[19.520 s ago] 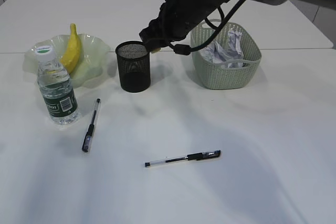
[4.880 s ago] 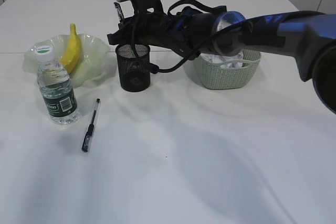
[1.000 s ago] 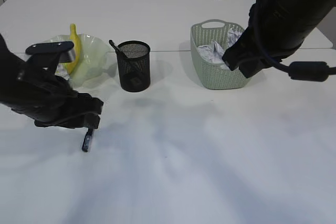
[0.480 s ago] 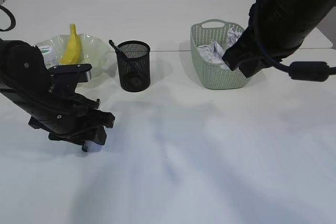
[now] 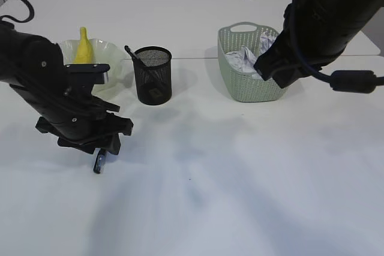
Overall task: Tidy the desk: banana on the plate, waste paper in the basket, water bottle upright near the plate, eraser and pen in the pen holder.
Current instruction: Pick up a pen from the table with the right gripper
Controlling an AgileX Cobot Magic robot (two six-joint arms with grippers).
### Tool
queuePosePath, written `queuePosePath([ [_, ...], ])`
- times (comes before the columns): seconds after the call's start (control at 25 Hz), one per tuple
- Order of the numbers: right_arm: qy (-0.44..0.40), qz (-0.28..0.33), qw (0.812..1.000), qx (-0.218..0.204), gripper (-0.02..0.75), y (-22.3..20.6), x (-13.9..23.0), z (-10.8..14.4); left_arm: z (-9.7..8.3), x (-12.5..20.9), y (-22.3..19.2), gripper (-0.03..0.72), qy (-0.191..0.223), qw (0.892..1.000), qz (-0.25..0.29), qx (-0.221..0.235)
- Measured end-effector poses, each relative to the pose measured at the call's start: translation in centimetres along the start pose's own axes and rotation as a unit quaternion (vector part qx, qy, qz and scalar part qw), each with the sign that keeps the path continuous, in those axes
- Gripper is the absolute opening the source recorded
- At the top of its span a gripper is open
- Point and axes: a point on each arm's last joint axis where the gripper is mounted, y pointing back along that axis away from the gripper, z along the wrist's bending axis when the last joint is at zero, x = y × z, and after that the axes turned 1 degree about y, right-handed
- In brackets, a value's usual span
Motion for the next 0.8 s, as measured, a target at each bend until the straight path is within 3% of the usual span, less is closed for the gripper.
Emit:
queuePosePath([
  [0.24, 0.001, 0.000, 1.000, 0.000, 0.019, 0.0, 0.0, 0.0, 0.1, -0.6, -1.4, 0.353, 0.005, 0.999, 0.042, -0.019],
  [0.8, 0.003, 0.000, 1.000, 0.000, 0.019, 0.0, 0.0, 0.0, 0.4, -0.2, -2.8, 0.353, 0.027, 0.997, 0.065, -0.032],
])
